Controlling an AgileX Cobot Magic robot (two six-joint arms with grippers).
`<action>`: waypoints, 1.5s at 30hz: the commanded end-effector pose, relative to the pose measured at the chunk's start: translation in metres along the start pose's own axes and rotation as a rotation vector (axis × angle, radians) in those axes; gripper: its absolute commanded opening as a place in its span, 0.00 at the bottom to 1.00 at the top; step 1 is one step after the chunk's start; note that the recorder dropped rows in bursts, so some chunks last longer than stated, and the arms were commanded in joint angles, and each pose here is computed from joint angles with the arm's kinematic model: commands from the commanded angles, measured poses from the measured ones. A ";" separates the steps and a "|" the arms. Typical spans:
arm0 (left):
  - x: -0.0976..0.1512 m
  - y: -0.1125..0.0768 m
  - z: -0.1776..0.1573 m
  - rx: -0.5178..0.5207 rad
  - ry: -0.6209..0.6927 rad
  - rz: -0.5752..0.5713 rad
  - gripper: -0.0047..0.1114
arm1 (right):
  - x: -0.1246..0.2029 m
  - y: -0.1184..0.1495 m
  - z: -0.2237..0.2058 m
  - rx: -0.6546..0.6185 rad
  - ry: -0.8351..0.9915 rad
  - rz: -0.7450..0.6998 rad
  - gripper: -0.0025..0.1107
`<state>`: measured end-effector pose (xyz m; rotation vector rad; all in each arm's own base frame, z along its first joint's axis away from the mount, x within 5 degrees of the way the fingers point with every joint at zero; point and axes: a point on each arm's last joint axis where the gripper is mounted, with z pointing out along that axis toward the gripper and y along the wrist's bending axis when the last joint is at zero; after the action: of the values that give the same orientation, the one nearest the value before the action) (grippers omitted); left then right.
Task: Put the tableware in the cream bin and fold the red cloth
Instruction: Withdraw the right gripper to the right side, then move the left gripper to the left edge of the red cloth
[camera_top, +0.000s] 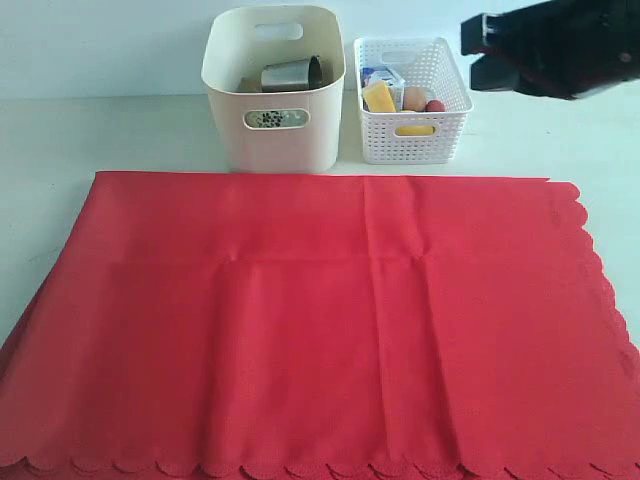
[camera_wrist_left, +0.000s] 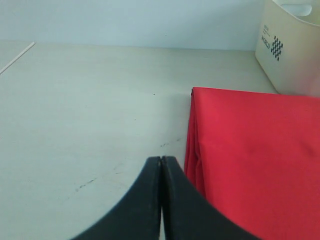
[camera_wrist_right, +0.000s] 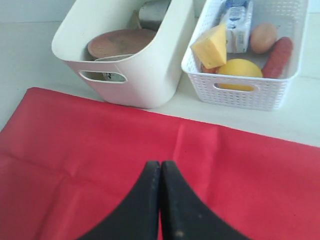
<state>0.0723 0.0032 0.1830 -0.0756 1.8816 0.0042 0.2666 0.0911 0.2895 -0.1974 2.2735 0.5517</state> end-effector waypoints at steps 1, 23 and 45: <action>0.000 0.000 0.001 0.002 0.001 -0.005 0.05 | 0.023 -0.003 -0.027 0.042 -0.086 -0.010 0.02; 0.000 0.000 0.001 0.002 0.001 -0.005 0.05 | 0.115 -0.001 -0.097 0.008 -0.256 0.004 0.02; 0.000 0.000 0.001 0.002 0.001 -0.005 0.05 | 0.201 -0.039 -0.100 0.162 -0.518 0.030 0.02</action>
<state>0.0723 0.0032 0.1830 -0.0756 1.8816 0.0042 0.0783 0.0192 0.1885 0.0978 1.8795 0.4036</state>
